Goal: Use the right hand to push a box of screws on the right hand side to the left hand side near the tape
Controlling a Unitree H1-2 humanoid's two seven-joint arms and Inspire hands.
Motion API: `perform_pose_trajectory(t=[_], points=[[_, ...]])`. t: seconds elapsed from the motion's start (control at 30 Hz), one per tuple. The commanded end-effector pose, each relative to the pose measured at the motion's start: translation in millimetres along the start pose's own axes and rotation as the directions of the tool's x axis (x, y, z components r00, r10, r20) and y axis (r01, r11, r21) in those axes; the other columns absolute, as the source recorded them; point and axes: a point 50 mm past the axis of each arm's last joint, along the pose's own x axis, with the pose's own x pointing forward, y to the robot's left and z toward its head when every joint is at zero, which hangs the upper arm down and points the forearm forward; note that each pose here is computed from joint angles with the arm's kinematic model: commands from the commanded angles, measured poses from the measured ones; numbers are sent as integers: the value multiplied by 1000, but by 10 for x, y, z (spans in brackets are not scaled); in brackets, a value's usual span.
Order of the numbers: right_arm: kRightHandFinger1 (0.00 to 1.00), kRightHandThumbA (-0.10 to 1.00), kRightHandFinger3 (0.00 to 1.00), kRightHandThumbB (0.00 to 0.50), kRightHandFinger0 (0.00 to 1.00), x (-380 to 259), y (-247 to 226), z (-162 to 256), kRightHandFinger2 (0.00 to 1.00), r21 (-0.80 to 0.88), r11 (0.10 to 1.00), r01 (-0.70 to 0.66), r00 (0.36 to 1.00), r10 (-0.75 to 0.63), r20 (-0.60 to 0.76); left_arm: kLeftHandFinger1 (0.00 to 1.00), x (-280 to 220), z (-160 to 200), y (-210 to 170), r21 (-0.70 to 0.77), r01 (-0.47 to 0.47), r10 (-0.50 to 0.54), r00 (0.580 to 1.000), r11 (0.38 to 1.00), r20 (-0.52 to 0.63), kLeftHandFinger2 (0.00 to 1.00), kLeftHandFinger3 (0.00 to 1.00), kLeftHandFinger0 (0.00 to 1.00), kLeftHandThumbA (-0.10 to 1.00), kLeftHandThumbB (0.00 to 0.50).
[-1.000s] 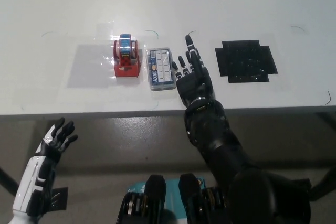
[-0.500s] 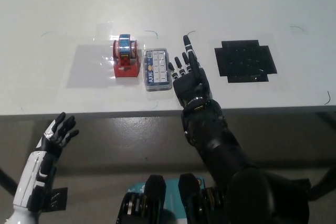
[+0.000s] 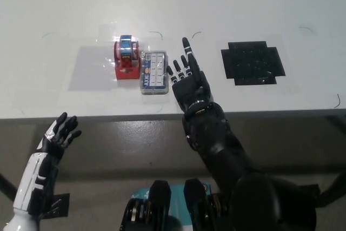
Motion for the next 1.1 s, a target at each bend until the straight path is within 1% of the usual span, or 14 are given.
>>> perform_pose_trajectory(t=[0.0,0.07,0.1,0.13,0.27,0.37,0.5,0.57,0.6,0.63,0.7,0.8,0.87,1.07], points=[[1000,1000,1000,281,1000,5,400,-71,1000,-72,993,-98,995,98,5,1000,71,107,58,21,15,-16,998,1000,58,1000,1000,1000,956,146],[1000,1000,1000,285,1000,12,407,-15,1000,-119,987,-107,993,112,42,1000,89,111,62,22,19,-20,998,1000,60,1000,1000,1000,959,144],[1000,1000,1000,271,1000,6,412,30,1000,-228,968,-105,986,131,99,1000,96,114,67,23,20,-21,998,1000,64,1000,1000,1000,958,134],[1000,1000,1000,234,1000,-6,412,169,1000,-474,876,-91,955,212,208,1000,104,120,80,24,18,-20,998,1000,65,1000,1000,1000,952,130],[1000,1000,1000,220,1000,-27,451,507,1000,-672,739,-37,893,326,310,1000,94,111,105,36,13,-15,998,999,58,1000,1000,1000,953,144],[1000,1000,1000,276,1000,-115,451,834,1000,-816,576,46,808,458,369,1000,125,102,111,35,19,-21,999,999,50,1000,1000,1000,961,149],[1000,1000,1000,265,1000,-284,390,1093,1000,-867,491,85,726,566,392,1000,121,107,104,39,24,-25,999,999,40,1000,1000,1000,977,144],[1000,1000,1000,290,1000,-400,404,1200,1000,-877,465,119,673,612,416,1000,119,102,106,47,24,-26,999,999,44,1000,1000,1000,986,142],[1000,1000,1000,351,1000,-421,406,1214,1000,-879,462,119,665,620,416,1000,113,101,98,52,24,-26,999,998,43,1000,1000,1000,987,142],[1000,1000,1000,301,1000,-495,409,1265,1000,-883,454,120,638,646,419,1000,110,98,96,54,24,-26,999,998,43,1000,1000,1000,990,142],[1000,1000,1000,272,1000,-641,416,1362,1000,-884,450,127,587,685,432,1000,106,89,85,55,27,-29,999,998,41,1000,1000,1000,1000,139],[1000,1000,1000,316,1000,-973,415,1504,1000,-900,423,104,490,766,417,1000,114,83,72,48,30,-32,998,998,47,1000,1000,1000,995,134],[1000,1000,1000,287,1000,-1203,359,1570,1000,-908,409,89,449,797,403,1000,137,85,80,42,32,-34,998,999,47,1000,1000,1000,972,133],[1000,1000,1000,297,1000,-1958,-68,1696,1000,-927,369,72,419,832,364,1000,228,90,116,46,36,-38,998,998,49,1000,1000,1000,956,129]])
